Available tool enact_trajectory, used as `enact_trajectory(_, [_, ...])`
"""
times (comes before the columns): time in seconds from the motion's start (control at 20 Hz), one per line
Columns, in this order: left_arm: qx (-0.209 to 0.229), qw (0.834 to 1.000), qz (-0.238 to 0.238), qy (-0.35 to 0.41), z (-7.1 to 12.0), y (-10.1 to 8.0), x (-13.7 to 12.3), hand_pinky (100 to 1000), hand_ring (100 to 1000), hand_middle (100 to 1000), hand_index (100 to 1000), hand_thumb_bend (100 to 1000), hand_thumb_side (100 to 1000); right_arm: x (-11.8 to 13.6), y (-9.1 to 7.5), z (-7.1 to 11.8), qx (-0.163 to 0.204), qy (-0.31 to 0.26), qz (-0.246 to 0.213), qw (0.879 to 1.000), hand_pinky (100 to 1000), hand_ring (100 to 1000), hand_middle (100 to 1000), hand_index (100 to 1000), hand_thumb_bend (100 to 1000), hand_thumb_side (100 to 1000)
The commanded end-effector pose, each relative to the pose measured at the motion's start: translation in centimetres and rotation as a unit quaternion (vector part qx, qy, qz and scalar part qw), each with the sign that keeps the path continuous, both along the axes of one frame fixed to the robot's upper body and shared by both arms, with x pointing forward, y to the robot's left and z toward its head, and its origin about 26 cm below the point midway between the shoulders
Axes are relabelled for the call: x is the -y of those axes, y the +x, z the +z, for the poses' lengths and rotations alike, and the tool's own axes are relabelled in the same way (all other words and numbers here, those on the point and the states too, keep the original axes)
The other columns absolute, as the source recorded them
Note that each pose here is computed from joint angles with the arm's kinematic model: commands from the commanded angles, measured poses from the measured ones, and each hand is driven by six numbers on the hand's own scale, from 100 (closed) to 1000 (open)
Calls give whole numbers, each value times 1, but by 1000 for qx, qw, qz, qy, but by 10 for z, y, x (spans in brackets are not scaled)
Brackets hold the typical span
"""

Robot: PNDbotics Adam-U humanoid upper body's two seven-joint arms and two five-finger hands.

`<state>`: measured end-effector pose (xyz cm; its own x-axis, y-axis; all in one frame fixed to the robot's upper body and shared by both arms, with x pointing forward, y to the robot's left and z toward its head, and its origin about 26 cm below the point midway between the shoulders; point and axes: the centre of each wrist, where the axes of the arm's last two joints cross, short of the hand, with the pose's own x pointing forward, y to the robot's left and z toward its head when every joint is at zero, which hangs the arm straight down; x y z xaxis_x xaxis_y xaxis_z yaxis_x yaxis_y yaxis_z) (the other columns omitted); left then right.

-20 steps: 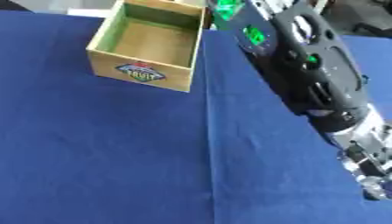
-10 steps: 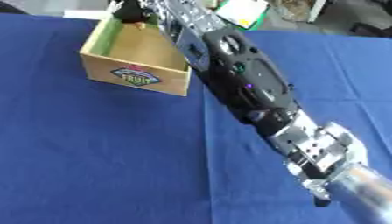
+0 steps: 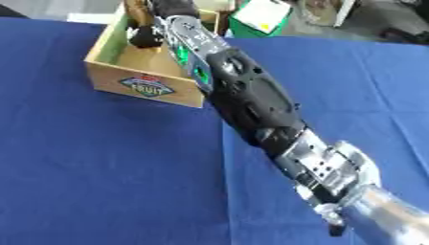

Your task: Pick up objects on the table and place them in the box.

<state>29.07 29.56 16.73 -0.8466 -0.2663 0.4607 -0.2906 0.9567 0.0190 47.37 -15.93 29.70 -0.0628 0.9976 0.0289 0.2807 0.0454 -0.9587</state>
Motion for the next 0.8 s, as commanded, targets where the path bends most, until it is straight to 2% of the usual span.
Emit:
enact_trajectory(0.05, [15, 1000, -4, 7, 9, -2, 0, 448, 431, 475, 652, 100, 538, 5, 2, 13, 16, 3, -13, 1000, 688, 574, 392, 476, 100, 588])
enact_trajectory(0.15, [15, 1000, -4, 7, 8, -2, 0, 448, 431, 475, 652, 100, 539, 6, 4, 10, -1, -1, -14, 1000, 702, 607, 456, 535, 100, 602])
enact_trajectory(0.3, [14, 1000, -5, 7, 8, -2, 0, 448, 431, 475, 652, 100, 540, 7, 6, 8, -47, -15, -5, 999, 740, 696, 603, 685, 100, 626])
enact_trajectory(0.4, [14, 1000, -5, 7, 8, -2, 0, 448, 431, 475, 652, 100, 540, 7, 6, 11, -70, -24, 1, 997, 759, 731, 657, 727, 100, 639])
enact_trajectory(0.45, [14, 1000, -5, 7, 8, -2, 0, 448, 431, 475, 652, 100, 540, 7, 6, 12, -81, -27, 1, 996, 794, 791, 750, 789, 100, 664])
enact_trajectory(0.5, [14, 1000, -5, 7, 8, -2, 0, 448, 431, 475, 652, 100, 540, 8, 6, 13, -93, -30, -1, 995, 807, 814, 774, 803, 100, 672])
enact_trajectory(0.6, [13, 1000, -5, 7, 8, -2, 0, 449, 432, 475, 652, 100, 540, 9, 6, 15, -114, -35, -6, 993, 817, 826, 787, 805, 244, 662])
enact_trajectory(0.65, [13, 1000, -5, 7, 8, -2, 0, 449, 432, 476, 652, 100, 535, 9, 5, 18, -113, -35, -9, 993, 819, 824, 791, 807, 574, 625])
enact_trajectory(0.7, [14, 1000, -6, 7, 8, -2, 0, 449, 432, 476, 652, 100, 536, 10, 5, 19, -109, -34, -13, 993, 820, 824, 794, 811, 625, 616])
enact_trajectory(0.75, [13, 1000, -6, 7, 8, -2, 0, 449, 433, 476, 652, 100, 540, 10, 4, 19, -104, -33, -17, 994, 823, 832, 812, 844, 723, 615])
enact_trajectory(0.8, [14, 1000, -6, 7, 8, -2, 0, 449, 433, 476, 653, 100, 540, 11, 4, 20, -99, -32, -21, 994, 823, 831, 813, 848, 735, 623])
